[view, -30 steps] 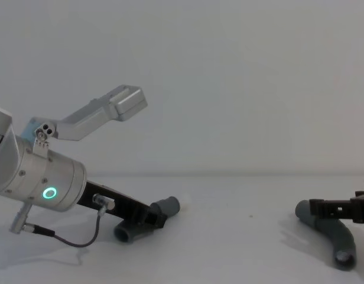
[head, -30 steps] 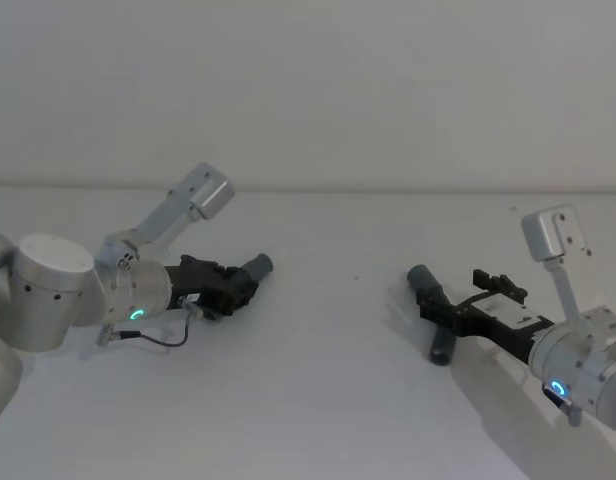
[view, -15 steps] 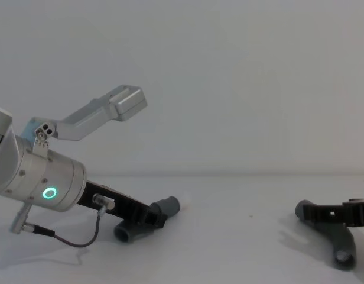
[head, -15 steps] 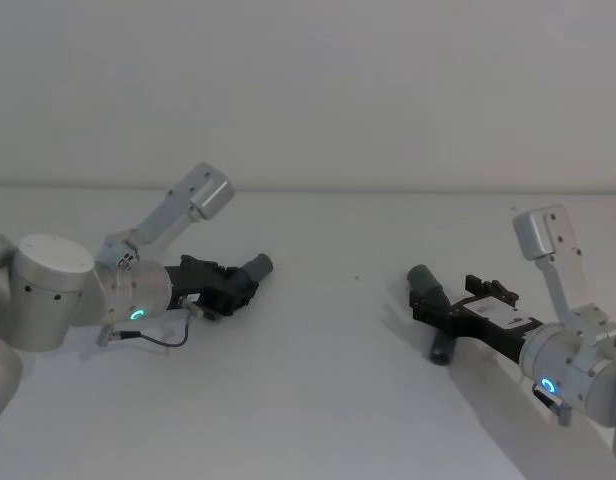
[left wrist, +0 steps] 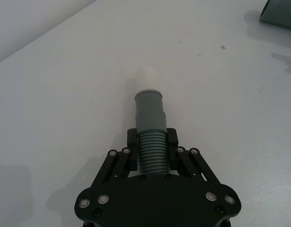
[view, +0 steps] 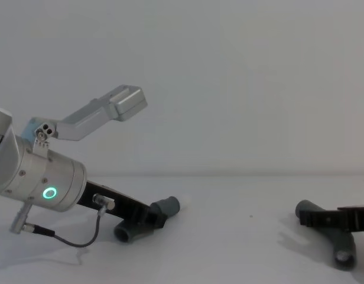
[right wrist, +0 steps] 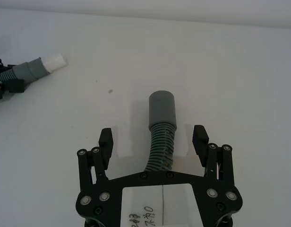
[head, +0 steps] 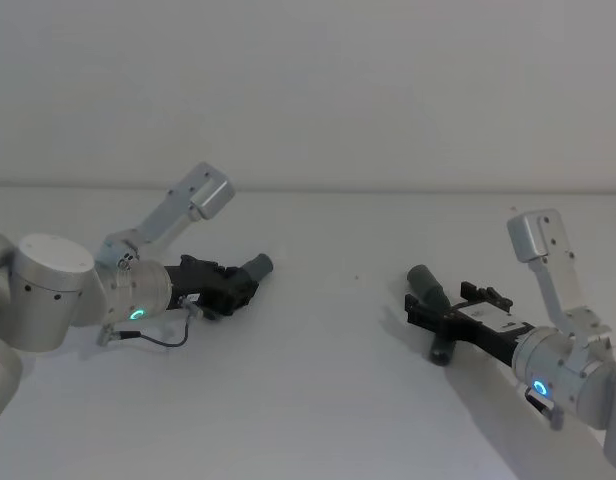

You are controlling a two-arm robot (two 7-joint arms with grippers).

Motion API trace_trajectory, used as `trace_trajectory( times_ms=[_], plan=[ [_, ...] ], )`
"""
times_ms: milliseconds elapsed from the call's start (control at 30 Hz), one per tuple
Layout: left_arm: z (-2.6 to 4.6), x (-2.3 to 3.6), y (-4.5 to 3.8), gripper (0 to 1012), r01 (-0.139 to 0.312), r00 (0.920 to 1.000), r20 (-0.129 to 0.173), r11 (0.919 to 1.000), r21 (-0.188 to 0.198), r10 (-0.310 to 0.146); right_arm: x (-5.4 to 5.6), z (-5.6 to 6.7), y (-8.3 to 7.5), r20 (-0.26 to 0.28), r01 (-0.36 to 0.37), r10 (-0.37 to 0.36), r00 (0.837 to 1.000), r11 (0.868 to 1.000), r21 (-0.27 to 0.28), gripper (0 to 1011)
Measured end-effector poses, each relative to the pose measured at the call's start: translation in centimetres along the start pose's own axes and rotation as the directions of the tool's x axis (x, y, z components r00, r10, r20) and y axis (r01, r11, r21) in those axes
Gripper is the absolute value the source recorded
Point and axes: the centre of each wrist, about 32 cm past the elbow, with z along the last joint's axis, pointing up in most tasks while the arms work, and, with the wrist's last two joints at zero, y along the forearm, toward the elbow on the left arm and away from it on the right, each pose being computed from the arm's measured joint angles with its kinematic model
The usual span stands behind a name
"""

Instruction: Use both hands to pick up one end of the pipe from the table, align the ends, and insert them.

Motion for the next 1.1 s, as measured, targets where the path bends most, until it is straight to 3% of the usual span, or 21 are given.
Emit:
trace_trajectory(
  times_ms=[467, 1100],
  plan=[
    [0.0, 0.0, 0.0, 345, 0.0, 1.0, 0.0, 1.0, 0.0, 0.0, -0.39, -0.11, 0.04, -0.01, -0.003, 0.003, 1.0, 1.0, -0.026, 1001],
    [0.0, 0.0, 0.0, 345, 0.0, 1.0, 0.0, 1.0, 0.0, 0.0, -0.44, 0.0, -0.05, 0.018, -0.018, 0.019, 1.0, 0.998, -0.056, 983]
  ],
)
